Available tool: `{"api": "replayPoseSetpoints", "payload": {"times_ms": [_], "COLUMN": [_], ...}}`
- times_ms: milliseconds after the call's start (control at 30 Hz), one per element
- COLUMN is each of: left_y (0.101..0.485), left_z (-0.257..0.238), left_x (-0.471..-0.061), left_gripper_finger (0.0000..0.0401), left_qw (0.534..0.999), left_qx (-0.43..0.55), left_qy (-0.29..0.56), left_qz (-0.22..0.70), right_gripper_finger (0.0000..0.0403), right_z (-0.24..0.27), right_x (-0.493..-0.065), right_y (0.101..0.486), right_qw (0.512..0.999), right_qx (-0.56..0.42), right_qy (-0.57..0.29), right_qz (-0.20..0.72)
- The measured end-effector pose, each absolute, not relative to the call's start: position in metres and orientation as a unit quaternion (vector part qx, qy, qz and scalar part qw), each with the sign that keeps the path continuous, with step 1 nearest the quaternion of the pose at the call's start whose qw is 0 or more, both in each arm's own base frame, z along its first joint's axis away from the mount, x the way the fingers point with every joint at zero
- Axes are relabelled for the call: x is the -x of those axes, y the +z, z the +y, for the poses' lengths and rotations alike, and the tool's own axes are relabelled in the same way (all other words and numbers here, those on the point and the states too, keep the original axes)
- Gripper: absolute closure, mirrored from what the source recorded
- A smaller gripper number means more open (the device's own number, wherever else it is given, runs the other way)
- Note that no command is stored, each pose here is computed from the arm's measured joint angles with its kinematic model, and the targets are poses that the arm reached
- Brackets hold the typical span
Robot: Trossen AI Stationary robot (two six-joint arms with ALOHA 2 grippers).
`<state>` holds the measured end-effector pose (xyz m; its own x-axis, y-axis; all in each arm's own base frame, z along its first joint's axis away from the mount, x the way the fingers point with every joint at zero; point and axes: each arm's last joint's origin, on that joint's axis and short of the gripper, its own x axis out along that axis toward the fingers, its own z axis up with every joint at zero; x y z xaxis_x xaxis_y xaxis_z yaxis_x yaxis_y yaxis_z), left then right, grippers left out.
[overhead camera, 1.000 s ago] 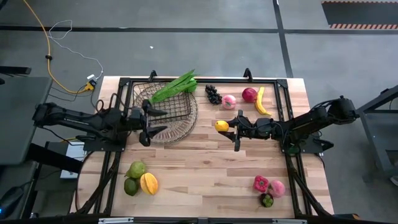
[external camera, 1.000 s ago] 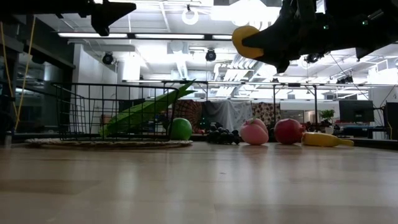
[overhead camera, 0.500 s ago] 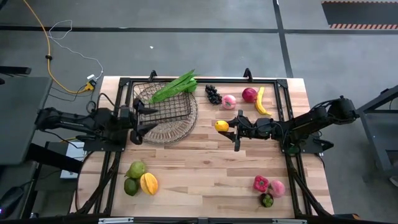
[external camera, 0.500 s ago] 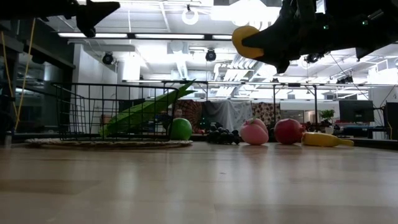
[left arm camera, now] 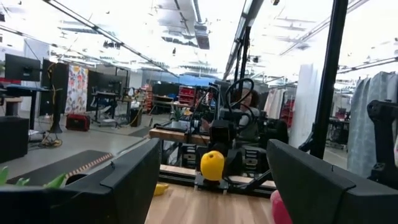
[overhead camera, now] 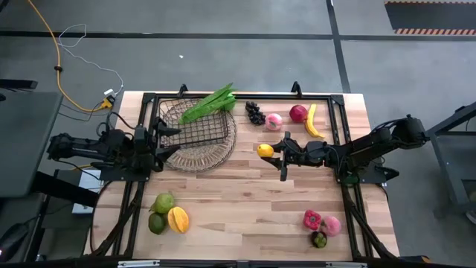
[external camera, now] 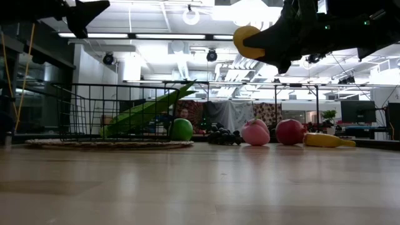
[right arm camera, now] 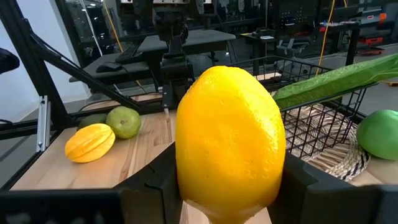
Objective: Build produce basket
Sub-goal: Put the yellow lemon into the wire basket
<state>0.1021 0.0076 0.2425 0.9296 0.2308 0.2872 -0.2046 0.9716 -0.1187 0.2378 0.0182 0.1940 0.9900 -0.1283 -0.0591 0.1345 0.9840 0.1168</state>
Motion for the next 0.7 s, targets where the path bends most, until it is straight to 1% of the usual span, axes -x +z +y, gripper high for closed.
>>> {"api": "replayPoseSetpoints", "payload": {"times_ms": [200, 400, 533, 700], "left_y": [0.242, 0.243, 0.243, 0.243], "left_z": [0.008, 0.008, 0.008, 0.008], "left_x": [-0.102, -0.102, -0.102, -0.102], "left_gripper_finger": [0.0119, 0.0119, 0.0119, 0.0119], "left_qw": [0.981, 0.980, 0.980, 0.980], "left_qx": [0.050, 0.053, 0.053, 0.053], "left_qy": [0.110, 0.109, 0.109, 0.110], "left_qz": [-0.151, -0.155, -0.155, -0.155], "right_gripper_finger": [0.0247, 0.0247, 0.0247, 0.0247], "right_z": [0.019, 0.021, 0.022, 0.016], "right_x": [-0.244, -0.260, -0.282, -0.322], "right_y": [0.205, 0.211, 0.207, 0.209], "right_qw": [0.995, 0.995, 0.995, 0.994], "right_qx": [-0.068, -0.059, -0.045, -0.040], "right_qy": [-0.065, -0.067, -0.071, -0.085], "right_qz": [0.014, 0.037, 0.053, 0.056]}}
